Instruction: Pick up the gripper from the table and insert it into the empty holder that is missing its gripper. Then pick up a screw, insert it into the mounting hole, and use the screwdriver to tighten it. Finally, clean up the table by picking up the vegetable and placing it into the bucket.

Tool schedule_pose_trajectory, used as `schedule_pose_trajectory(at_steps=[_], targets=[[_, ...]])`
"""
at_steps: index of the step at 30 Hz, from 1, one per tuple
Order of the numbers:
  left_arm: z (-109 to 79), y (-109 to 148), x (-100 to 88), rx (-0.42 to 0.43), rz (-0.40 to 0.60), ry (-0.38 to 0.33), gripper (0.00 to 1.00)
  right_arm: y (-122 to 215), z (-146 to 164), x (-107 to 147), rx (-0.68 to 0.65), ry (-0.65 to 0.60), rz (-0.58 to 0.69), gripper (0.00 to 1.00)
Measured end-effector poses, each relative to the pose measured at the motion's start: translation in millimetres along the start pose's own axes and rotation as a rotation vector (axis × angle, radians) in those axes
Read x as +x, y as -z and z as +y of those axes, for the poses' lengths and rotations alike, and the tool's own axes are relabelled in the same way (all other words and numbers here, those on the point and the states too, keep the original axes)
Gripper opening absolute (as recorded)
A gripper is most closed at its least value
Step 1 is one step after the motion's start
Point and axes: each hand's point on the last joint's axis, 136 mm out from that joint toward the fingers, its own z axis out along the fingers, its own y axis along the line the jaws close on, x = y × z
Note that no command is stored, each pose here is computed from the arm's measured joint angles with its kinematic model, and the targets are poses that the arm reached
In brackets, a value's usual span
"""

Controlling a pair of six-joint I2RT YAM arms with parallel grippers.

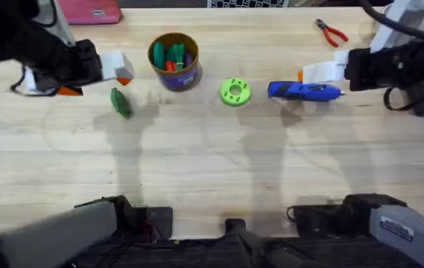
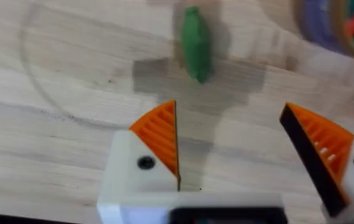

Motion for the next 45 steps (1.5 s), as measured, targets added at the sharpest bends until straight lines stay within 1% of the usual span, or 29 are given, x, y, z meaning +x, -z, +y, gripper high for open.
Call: schedule_pose_trajectory(at_steps=[2,5,7,12,16,20,25,28,30,31,32,35,36,37,38,41,45], targets=[[8.6,-19,-3.6,-0.017,0.059,0.053,0.985,0,0,0,0.000,0.003,0.000,0.993],[19.4,-48,-3.9,-0.038,0.138,0.121,0.985,0,0,0,0.000,0.007,0.000,0.992],[24.1,-65,-4.3,-0.047,0.177,0.146,0.985,0,0,0,0.000,0.007,0.000,0.992],[26.0,-97,-0.5,-0.064,0.273,0.151,0.985,0,0,0,0.000,0.008,0.000,0.993],[25.0,-114,-6.9,-0.096,0.311,0.129,0.985,0,0,0,0.000,0.008,0.000,0.994],[25.5,-123,-11.9,-0.114,0.317,0.129,0.985,0,0,0,0.000,0.010,0.000,0.993],[28.9,-130,-8.6,-0.132,0.340,0.134,0.985,0,0,0,0.000,0.010,0.000,0.994],[27.6,-135,-6.4,-0.125,0.360,0.137,0.985,0,0,0,0.000,0.010,0.000,0.994],[27.1,-134,-8.2,-0.123,0.355,0.140,0.905,0,0,0,0.000,0.010,0.000,0.992],[26.2,-135,-8.1,-0.118,0.357,0.140,0.816,0,0,0,0.000,0.010,0.000,0.993],[24.4,-136,-8.0,-0.111,0.358,0.144,0.685,0,0,0,0.000,0.010,0.000,0.993],[22.2,-136,-8.2,-0.109,0.357,0.140,0.221,0,0,0,0.000,0.010,0.000,0.994],[22.6,-136,-8.6,-0.111,0.356,0.138,0.080,0,0,0,0.000,0.010,0.000,0.994],[22.6,-136,-8.2,-0.111,0.358,0.138,0.030,0,0,0,0.000,0.010,0.000,0.994],[23.2,-135,-6.8,-0.115,0.365,0.138,0.020,0,0,0,0.000,0.010,0.000,0.994],[24.6,-132,0.4,-0.125,0.396,0.138,0.027,0,0,0,0.000,0.010,0.000,0.993],[24.4,-129,-0.1,-0.126,0.400,0.138,0.027,0,0,0,0.000,0.010,0.000,0.993]])
